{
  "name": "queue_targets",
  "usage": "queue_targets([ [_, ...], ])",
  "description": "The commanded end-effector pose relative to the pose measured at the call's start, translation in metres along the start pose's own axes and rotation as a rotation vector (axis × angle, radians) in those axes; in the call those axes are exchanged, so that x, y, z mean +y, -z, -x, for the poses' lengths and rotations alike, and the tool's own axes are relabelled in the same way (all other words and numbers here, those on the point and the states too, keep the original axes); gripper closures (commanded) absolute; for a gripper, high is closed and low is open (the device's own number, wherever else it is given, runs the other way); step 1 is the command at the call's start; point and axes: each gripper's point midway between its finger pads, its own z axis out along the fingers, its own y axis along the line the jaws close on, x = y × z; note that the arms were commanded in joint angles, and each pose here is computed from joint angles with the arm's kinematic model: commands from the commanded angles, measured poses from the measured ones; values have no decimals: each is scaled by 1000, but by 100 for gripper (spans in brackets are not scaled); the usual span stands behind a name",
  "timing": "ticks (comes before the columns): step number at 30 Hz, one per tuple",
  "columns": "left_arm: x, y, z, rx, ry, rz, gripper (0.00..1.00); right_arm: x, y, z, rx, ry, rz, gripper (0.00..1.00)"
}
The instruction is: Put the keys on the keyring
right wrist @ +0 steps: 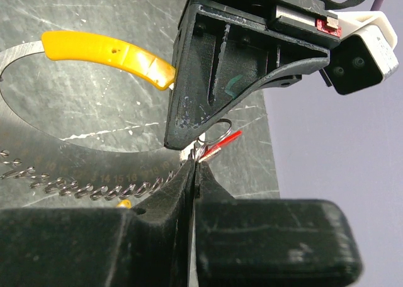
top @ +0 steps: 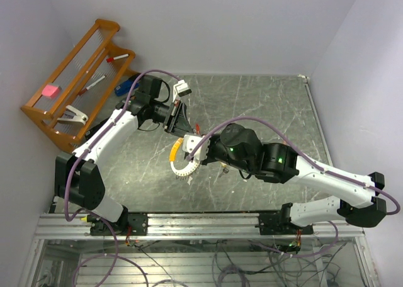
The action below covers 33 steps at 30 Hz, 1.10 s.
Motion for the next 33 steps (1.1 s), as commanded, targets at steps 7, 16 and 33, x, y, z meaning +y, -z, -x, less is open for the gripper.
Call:
queue_targets([
  [7,-16,-1,-1,16,-40,-28,93,-19,10,25,-125,-62,-90,100],
  [16,-26,-6,-2,39,-72,-56,93,-18,8,27,-154,-77,-100,100],
  [33,-37,-13,-9,64,-133,-72,93,-24,8,28,-161,-83,-141,100],
])
